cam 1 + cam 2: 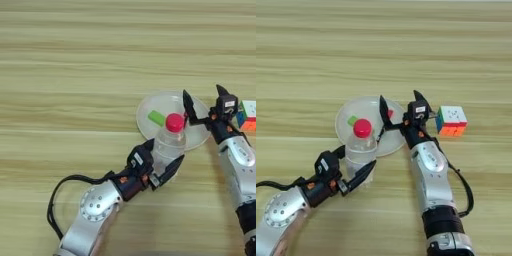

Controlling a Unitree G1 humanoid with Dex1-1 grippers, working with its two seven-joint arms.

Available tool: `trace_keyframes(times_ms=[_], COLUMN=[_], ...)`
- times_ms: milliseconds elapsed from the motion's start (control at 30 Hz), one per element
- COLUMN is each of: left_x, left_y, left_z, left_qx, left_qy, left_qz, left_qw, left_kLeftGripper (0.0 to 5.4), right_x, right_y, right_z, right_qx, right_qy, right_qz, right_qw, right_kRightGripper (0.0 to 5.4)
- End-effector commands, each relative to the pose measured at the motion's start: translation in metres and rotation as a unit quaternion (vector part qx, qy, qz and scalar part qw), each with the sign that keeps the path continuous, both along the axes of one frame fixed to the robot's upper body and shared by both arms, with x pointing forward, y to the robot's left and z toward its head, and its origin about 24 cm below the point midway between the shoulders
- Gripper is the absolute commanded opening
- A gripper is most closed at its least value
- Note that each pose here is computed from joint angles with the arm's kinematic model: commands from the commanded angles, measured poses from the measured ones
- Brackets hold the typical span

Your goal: Move the objects on the table

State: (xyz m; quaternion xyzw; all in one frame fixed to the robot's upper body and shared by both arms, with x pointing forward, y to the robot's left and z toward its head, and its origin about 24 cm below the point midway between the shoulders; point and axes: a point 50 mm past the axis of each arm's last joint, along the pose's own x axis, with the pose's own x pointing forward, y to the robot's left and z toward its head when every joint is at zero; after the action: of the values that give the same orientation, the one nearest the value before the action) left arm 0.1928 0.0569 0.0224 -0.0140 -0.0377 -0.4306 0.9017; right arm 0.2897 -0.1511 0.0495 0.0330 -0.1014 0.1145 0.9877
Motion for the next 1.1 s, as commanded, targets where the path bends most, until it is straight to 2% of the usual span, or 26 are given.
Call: trace_keyframes(times_ms=[33,1000,1100], left_x=[-0.0009,-0.0027,-0.0027], left_y=[-0.0006,-0.0006,-0.0006], left_z=[-0.0121,-0.0177,-0.0182], left_qx=[0.027,0.025,0.027], left_qy=[0.015,0.021,0.021], left_qz=[0.001,0.008,0.01], left_qw=[0.9995,0.9994,0.9994], left_kLeftGripper=[3.02,3.02,3.44], right_x=[0.0023,0.0022,0.0022], right_y=[0.0011,0.0005,0.0004], right_z=[0.0018,0.002,0.0018], right_qx=[0.003,0.002,0.002], right_qy=[0.002,0.002,0.002], right_qz=[-0.003,-0.003,-0.003], right_qw=[1.0,1.0,1.0], right_kRightGripper=[5.4,5.4,5.4])
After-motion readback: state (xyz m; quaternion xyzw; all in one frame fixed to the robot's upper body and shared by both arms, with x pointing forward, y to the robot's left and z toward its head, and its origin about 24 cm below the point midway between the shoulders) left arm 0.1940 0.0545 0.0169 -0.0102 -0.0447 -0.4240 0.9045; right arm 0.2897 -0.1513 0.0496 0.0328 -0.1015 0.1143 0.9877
